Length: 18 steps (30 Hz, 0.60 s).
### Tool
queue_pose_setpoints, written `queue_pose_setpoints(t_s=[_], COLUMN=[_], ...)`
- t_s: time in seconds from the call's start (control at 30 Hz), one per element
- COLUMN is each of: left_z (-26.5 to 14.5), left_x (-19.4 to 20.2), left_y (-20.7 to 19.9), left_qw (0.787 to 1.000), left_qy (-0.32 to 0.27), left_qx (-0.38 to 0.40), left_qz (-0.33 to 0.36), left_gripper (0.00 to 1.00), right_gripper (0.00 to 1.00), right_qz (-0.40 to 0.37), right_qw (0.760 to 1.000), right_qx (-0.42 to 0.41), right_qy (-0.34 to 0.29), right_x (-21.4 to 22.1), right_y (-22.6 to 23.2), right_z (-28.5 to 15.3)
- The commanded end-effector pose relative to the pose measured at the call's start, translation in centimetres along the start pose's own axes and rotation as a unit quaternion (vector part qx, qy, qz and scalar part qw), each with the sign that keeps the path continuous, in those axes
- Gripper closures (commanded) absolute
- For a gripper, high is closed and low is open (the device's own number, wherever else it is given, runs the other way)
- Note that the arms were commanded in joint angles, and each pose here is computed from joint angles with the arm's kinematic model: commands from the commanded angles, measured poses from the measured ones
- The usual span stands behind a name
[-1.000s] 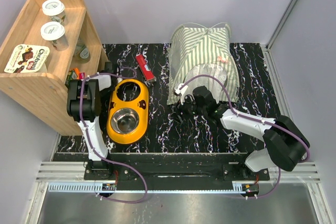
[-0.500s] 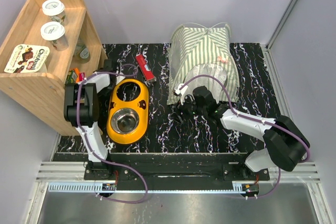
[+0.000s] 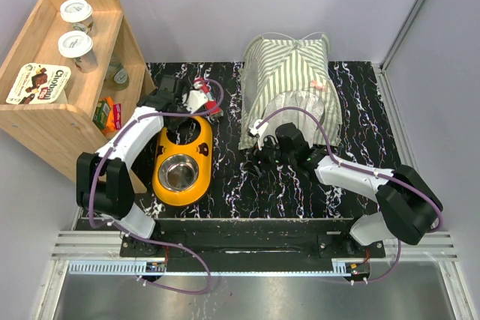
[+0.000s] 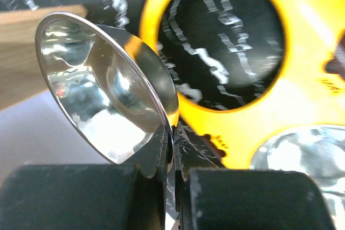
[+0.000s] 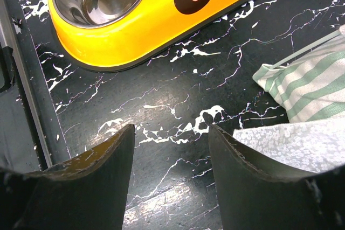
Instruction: Set up the pet tent
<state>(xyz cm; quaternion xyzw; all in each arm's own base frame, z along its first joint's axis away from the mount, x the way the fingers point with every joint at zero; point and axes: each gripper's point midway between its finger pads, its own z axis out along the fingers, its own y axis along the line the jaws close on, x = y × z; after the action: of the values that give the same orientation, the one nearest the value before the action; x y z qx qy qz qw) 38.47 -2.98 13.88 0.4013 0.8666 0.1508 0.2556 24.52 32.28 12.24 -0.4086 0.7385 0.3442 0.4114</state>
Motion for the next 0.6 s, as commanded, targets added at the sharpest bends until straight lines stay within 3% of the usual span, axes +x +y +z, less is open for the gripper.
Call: queue_pose_setpoints(t_s=[0.0,0.47,0.5,0.57], left_z=[-2.0,3.0,3.0,2.8], left_x=[-1.8,-2.0,-1.9,-1.9], left_y=[-5.1,-11.6,-12.2,-13.0], left_qw=[0.994,0.978,0.975,0.971], left_qy=[-0.030,0.001,-0.001,-0.005], left_qx=[0.103,0.207,0.221,0.240], left_qz=[-0.002,0.017,0.017,0.016], left_gripper=[1.00,1.00,0.91,0.62], right_gripper=[0.37,0.37,0.37,0.37], right_qz=[-0.015,-0.008,-0.009,-0.008], right_qw=[0.999,0.999,0.999,1.000], right_qx=[-0.014,-0.009,-0.008,-0.006], right_qy=[-0.029,-0.030,-0.030,-0.028], right_x=[-2.4,-2.8,-2.8,-2.7], right_y=[0.7,1.0,1.0,1.0], right_z=[-0.1,-1.1,-1.2,-1.3])
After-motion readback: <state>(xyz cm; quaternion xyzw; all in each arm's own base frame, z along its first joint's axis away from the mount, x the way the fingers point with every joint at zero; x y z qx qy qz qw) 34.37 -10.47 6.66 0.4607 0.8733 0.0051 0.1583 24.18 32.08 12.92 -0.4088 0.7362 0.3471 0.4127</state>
